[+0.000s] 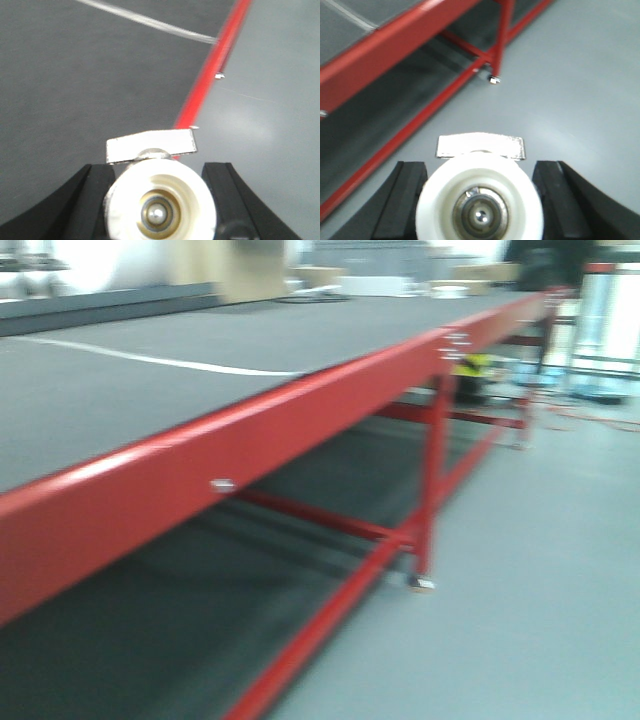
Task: Place valve from conveyor to right shelf box
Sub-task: 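Drive the base to the steel shelf of blue bins holding both valves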
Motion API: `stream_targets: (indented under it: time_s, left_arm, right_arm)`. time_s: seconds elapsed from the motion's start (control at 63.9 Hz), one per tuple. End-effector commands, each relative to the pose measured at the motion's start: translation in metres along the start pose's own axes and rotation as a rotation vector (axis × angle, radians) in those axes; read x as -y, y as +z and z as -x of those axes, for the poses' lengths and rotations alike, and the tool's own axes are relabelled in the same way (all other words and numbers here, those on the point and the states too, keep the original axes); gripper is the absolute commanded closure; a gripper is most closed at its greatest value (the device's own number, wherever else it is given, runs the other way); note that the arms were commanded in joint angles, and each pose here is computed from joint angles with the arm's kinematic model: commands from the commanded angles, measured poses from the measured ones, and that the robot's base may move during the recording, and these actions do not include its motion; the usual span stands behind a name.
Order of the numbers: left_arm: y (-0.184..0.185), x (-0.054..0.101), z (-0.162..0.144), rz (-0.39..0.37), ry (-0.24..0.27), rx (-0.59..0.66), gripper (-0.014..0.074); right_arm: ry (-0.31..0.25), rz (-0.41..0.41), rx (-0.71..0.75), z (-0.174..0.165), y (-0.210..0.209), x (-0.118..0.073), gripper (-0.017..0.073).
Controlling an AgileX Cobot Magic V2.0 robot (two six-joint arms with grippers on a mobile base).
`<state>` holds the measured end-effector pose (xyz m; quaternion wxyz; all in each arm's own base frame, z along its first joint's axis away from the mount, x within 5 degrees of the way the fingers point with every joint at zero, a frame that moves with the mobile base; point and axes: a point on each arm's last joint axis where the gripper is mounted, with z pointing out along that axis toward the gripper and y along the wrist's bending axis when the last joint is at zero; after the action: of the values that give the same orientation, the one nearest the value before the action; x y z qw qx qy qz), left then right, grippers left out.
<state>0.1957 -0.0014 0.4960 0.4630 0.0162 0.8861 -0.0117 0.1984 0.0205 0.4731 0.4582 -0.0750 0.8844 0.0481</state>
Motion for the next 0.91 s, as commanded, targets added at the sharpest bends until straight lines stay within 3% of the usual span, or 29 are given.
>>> stream_targets:
  time_s: [0.0,0.892]
  left_arm:
    - [-0.0053,0.0011,0.0049,-0.007,-0.009,0.059,0.0705]
    - [-0.0053,0.0011,0.0049,-0.007,-0.009,0.059,0.0705]
  right_arm:
    - [-0.008,-0.011,0.091,0.0086,-0.0090,-0.0001,0.0713]
    - [-0.008,-0.011,0.091,0.0086,-0.0090,-0.0001,0.0713]
